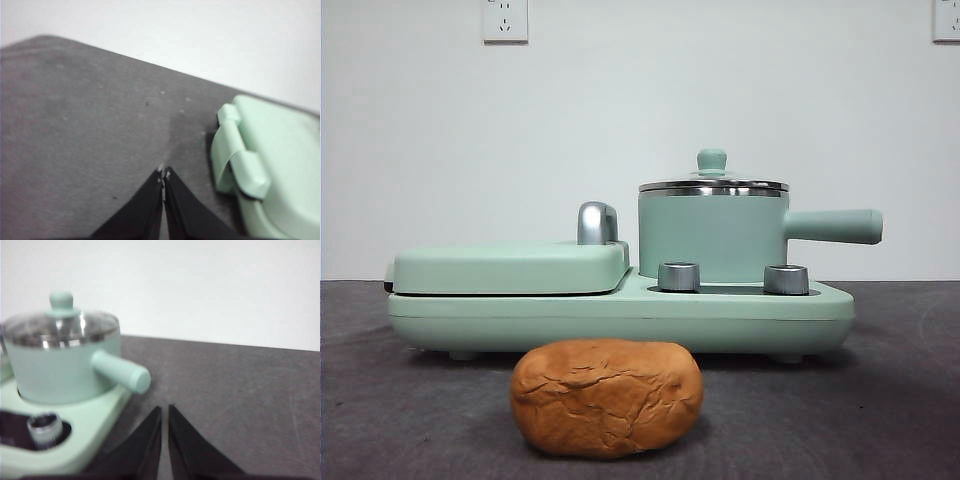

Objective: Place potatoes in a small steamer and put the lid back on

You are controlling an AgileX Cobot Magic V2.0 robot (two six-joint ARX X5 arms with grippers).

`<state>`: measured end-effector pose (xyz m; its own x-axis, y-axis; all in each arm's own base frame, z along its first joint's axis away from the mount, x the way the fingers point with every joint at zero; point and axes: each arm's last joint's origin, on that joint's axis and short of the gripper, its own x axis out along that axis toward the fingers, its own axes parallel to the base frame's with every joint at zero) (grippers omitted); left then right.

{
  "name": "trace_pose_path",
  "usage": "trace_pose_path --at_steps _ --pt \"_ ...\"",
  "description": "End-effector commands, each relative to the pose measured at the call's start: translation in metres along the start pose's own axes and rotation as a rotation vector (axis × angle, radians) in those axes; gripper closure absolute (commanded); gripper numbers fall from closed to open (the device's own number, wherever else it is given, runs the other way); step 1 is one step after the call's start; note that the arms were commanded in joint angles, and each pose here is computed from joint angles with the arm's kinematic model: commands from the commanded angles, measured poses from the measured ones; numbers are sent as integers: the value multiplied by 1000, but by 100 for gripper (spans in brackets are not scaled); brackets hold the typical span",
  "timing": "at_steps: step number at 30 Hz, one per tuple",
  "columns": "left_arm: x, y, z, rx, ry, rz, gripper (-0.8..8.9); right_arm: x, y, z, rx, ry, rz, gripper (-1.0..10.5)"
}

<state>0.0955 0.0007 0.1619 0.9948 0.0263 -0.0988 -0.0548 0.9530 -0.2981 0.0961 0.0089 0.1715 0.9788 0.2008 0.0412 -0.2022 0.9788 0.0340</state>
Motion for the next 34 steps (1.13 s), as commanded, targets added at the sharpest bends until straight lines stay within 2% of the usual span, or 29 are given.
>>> trace_pose_path --at_steps 1,4,7,9,13,17,22,27,34 --pt "2 0 -2 -213 -26 -12 808 0 0 3 171 -43 4 927" --pt "1 -1 4 -303 -82 -41 808 0 0 7 282 -80 16 927" --pt "0 -4 14 -323 -176 -90 808 -1 1 13 392 -139 34 927" --pt "-2 -7 21 -324 -245 -134 808 -2 1 19 427 -190 51 934" --pt "-9 -14 38 -314 -369 -262 808 -6 3 38 442 -253 73 934" --pt "-19 -22 59 -310 -372 -331 806 -14 5 67 438 -275 79 934" --pt "-37 -34 98 -264 -313 -294 806 -22 8 109 412 -235 70 934" --pt "-52 -48 140 -166 -256 -284 805 -21 12 148 315 -175 119 934" --pt "-45 -66 185 -29 -99 -343 805 -4 14 184 187 17 202 934"
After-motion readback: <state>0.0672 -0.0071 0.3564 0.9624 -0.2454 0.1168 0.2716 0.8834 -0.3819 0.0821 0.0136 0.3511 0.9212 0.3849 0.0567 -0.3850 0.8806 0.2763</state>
